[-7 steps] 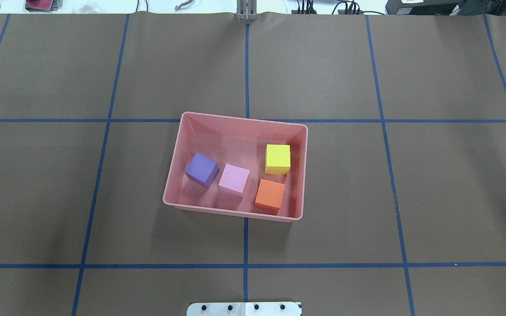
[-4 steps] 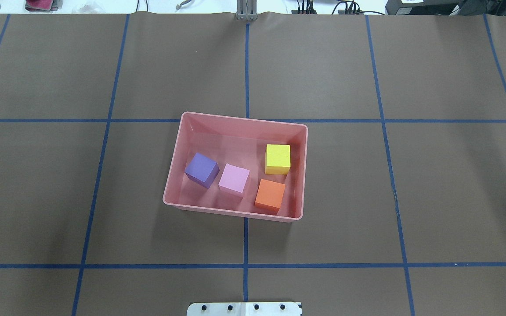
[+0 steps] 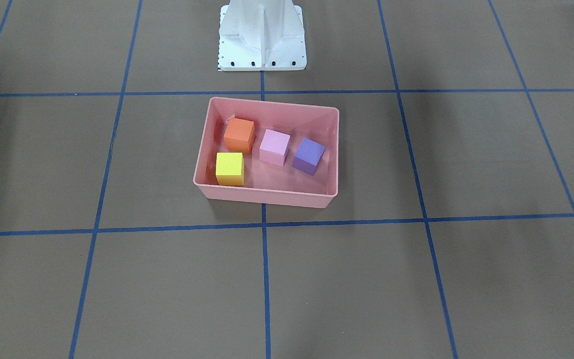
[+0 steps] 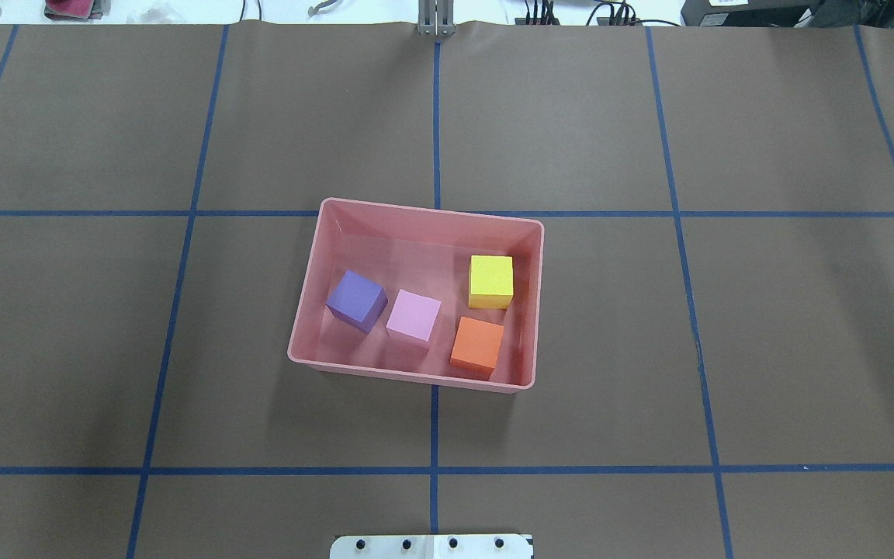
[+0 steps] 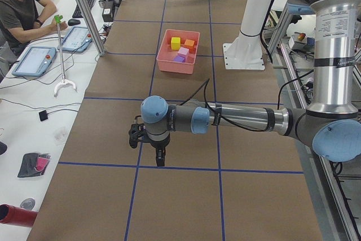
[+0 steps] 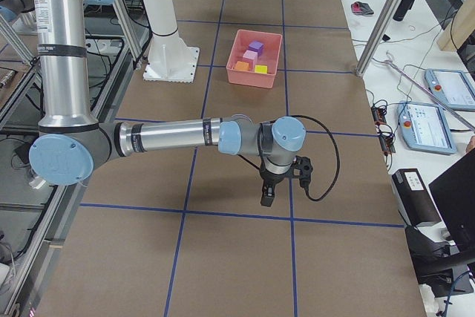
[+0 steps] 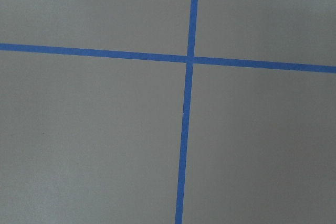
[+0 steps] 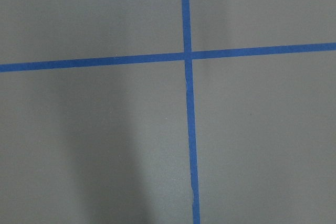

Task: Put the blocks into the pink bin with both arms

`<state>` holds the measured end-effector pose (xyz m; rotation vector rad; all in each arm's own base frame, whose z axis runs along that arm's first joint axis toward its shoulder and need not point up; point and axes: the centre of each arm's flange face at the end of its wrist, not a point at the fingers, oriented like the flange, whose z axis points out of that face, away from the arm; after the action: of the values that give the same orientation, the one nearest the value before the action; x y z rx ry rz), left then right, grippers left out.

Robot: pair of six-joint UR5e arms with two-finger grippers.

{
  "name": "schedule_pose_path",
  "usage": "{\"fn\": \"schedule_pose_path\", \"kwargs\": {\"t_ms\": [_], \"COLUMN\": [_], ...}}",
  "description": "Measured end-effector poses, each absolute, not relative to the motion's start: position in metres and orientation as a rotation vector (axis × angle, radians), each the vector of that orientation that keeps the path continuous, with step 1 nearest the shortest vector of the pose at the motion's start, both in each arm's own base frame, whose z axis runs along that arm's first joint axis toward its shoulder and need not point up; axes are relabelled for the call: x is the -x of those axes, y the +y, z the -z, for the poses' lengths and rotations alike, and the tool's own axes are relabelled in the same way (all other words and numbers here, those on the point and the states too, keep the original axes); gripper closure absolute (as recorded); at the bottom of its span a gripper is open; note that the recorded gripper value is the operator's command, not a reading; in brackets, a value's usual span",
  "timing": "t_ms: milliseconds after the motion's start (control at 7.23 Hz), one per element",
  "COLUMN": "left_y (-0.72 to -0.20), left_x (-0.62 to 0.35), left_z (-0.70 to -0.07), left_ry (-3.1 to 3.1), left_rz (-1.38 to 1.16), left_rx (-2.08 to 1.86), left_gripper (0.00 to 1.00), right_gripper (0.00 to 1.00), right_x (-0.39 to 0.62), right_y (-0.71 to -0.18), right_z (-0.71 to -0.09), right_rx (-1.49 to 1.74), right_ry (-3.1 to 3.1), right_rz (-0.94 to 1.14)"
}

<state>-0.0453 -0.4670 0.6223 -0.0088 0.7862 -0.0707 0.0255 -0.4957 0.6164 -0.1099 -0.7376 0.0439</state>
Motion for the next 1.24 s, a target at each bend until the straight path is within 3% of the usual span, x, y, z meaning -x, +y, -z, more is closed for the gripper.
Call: {"fn": "schedule_pose_path", "kwargs": {"t_ms": [1245], "left_y": [-0.4666], "left_x": [0.0452], "left_z": [-0.6262], "left_ry": [0.784], "left_rz": [0.074], "left_rx": [0.017], "left_gripper": [0.0], "right_gripper": [0.0], "right_x": [-0.0254], "right_y": [-0.4976], "right_z": [-0.6144], "right_rx": [0.106], "right_ry": [-0.738], "right_rz": [-0.044]}}
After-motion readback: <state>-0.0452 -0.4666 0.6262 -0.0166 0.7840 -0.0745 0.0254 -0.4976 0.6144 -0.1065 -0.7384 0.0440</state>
